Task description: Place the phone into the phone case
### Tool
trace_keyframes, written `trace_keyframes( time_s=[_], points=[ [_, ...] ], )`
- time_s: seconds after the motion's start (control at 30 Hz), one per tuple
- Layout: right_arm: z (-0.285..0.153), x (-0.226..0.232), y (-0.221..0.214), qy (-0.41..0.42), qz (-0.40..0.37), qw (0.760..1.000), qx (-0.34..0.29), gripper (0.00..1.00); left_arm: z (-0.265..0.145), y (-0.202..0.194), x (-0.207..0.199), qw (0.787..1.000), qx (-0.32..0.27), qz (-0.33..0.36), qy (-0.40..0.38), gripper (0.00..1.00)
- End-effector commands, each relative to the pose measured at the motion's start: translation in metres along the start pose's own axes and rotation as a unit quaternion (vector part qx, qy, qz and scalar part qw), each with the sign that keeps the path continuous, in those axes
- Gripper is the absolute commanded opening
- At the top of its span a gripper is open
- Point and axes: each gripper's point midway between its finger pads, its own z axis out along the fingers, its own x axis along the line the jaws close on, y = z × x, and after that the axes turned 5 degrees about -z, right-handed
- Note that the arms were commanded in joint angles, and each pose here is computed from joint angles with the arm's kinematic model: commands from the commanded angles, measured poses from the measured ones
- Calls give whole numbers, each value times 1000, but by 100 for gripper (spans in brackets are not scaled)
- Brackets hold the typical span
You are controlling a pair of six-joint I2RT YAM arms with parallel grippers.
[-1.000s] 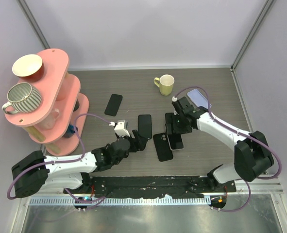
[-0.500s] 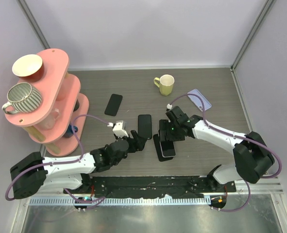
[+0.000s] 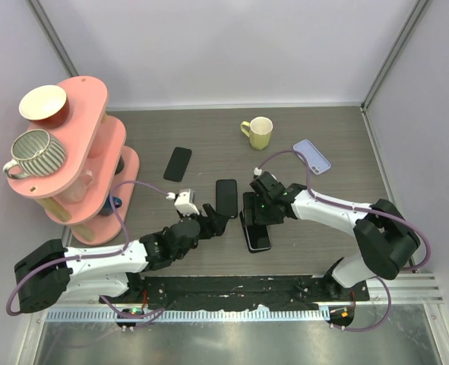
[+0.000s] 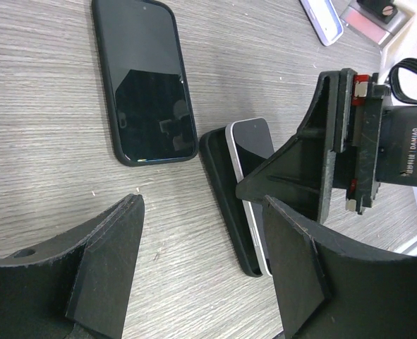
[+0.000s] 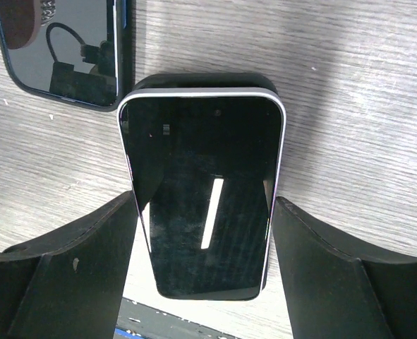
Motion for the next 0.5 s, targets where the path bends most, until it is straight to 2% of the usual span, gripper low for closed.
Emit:
trace_keyframes(
  time_s=[0.0,0.2,0.37,0.47],
  points=[
    [-3,11,24,6,4,999,-44,57,-3,13,-1,1000,-30,-10,-1,72],
    [-2,14,24,9,0,999,-45,68,-3,13,0,999,-31,-11,-1,72],
    [-7,16,26,11,-5,999,-51,74,-2,12,-1,1000,-30,-10,0,72],
    [-10,17,28,12,-13,998,-55,85,-2,12,-1,1000,-29,-10,-1,72]
  ],
)
